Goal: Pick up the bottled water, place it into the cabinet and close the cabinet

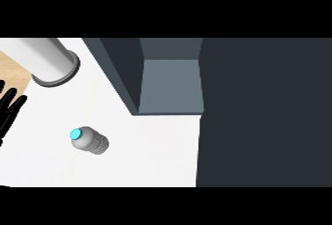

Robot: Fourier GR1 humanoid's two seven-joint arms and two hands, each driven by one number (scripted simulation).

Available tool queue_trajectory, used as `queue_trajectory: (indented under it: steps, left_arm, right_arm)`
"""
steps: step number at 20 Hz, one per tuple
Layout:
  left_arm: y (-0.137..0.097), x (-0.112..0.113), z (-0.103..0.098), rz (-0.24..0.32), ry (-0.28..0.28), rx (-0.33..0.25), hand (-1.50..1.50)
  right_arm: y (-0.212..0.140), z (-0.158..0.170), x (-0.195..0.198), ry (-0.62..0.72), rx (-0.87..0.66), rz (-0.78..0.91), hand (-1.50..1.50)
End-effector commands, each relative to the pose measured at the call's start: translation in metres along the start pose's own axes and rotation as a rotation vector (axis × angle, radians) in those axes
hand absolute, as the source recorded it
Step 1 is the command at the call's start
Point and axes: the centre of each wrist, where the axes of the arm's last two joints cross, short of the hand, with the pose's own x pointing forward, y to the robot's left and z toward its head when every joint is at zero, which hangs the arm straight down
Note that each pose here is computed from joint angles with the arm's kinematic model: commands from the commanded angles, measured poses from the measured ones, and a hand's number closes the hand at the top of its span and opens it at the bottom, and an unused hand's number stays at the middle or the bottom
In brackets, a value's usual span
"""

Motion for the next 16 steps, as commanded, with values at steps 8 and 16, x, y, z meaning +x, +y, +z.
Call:
queue_trajectory:
  steps: [8, 16]
  left_arm:
    - [0.020, -0.045, 0.013, -0.010, 0.135, 0.045, -1.50]
    - [0.043, -0.113, 0.003, 0.012, 0.278, 0.047, -1.50]
  right_arm:
    - [0.026, 0.022, 0.027, -0.025, -0.002, 0.002, -1.50]
    - [0.023, 0.045, 0.052, -0.030, 0.035, -0.015, -1.50]
